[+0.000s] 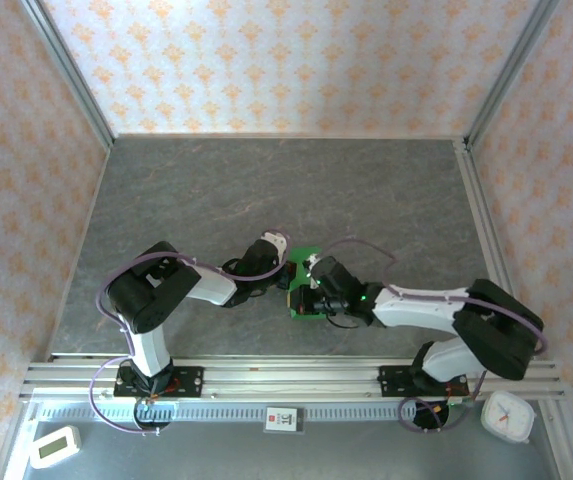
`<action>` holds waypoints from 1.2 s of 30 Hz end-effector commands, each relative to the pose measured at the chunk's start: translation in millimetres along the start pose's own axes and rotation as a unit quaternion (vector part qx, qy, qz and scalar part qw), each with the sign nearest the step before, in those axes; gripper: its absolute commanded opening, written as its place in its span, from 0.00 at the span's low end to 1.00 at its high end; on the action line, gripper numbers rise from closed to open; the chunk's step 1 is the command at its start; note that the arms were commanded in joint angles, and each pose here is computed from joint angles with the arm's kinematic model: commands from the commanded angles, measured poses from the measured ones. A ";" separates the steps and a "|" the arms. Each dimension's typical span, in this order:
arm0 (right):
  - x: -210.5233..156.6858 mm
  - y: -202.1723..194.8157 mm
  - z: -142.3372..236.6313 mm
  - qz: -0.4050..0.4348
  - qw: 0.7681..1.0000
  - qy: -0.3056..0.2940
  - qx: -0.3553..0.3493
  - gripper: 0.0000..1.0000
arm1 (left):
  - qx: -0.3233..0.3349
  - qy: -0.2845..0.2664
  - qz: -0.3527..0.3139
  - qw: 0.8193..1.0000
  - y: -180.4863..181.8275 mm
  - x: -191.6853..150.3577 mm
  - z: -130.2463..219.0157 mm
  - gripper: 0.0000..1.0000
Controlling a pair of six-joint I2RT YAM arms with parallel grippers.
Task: Fold a paper plane with a square sheet of paper (pick it up from the middle)
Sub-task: First fold in half a square sheet of paper at the center of the table.
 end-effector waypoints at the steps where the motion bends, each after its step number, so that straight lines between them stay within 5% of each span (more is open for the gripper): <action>1: 7.8 -4.5 -9.3 0.007 1.000 -0.024 -0.007 0.00 | 0.096 0.080 0.013 0.992 48.8 -42.1 -1.3 0.00; 16: -68.1 -63.6 -21.8 -0.079 0.994 0.038 -0.060 0.00 | 0.068 0.043 0.042 0.996 24.2 -9.9 3.8 0.00; 36: -105.3 -86.2 -28.6 -0.111 0.987 0.088 -0.080 0.00 | 0.090 0.006 0.050 0.995 41.0 45.2 -12.3 0.00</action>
Point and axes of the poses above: each hand's point on the last joint's axis, 136 mm out from that joint toward the fingers, its own z axis back along the fingers, its own y axis along the line the jaws close on, x = y × z, the point moved 6 cm from there along z, back along the fingers, and after that the axes turned 15 degrees about z, right-handed, at the moved point
